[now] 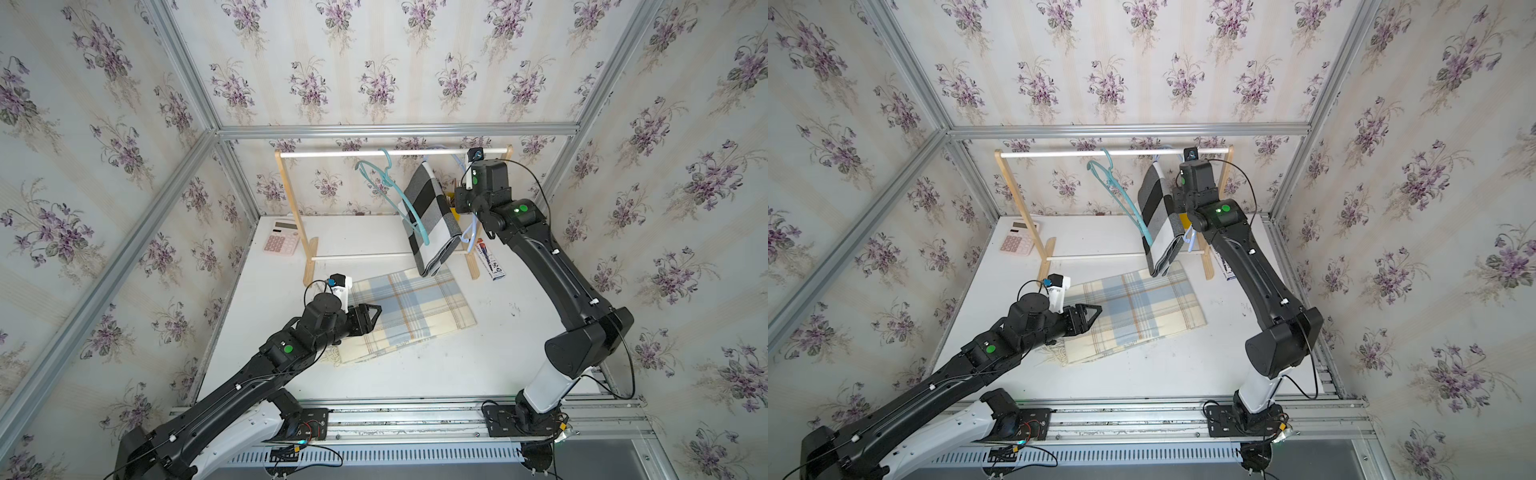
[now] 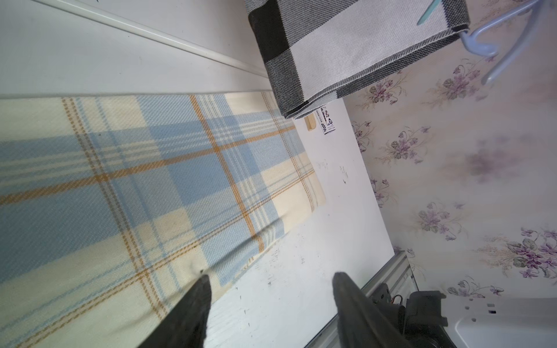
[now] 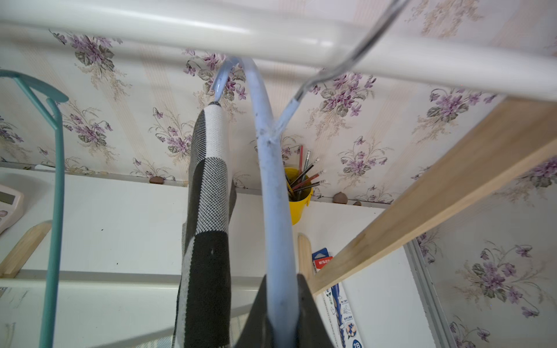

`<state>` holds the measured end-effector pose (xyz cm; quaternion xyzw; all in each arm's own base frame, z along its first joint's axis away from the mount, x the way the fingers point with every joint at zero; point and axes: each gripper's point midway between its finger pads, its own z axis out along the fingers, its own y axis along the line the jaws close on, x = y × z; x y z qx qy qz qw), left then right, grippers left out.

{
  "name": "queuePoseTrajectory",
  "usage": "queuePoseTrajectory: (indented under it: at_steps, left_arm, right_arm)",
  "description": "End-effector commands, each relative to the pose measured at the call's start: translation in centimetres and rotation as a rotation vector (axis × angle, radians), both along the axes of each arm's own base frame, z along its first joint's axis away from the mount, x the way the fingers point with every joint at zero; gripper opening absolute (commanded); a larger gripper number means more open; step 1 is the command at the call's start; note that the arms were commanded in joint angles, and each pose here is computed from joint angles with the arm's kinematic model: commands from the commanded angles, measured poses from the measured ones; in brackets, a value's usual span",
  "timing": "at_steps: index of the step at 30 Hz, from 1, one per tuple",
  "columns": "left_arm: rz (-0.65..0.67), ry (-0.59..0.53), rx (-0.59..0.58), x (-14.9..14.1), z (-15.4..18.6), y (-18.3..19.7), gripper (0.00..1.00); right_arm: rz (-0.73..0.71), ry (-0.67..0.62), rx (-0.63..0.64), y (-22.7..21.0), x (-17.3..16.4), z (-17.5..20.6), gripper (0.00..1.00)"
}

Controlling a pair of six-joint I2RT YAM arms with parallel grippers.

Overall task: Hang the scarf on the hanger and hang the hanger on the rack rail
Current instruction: Place the hanger at the clothesline.

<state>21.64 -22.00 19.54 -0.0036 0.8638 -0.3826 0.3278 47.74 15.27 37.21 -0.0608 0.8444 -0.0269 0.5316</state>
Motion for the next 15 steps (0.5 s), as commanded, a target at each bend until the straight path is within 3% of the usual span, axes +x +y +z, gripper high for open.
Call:
queuePoseTrajectory:
  at_steps: [1,15]
  left_arm:
    - [0.002,-0.016,-0.007,0.1,0.2,0.0,0.66]
    - [0.007,0.004,-0.019,-0.1,-0.4,0.1,0.66]
  right_arm:
    - [-0.002,-0.064,0.078,0.5,0.5,1.4,0.00]
    - [0.062,0.002,0.113,0.8,-1.1,-1.5,0.02]
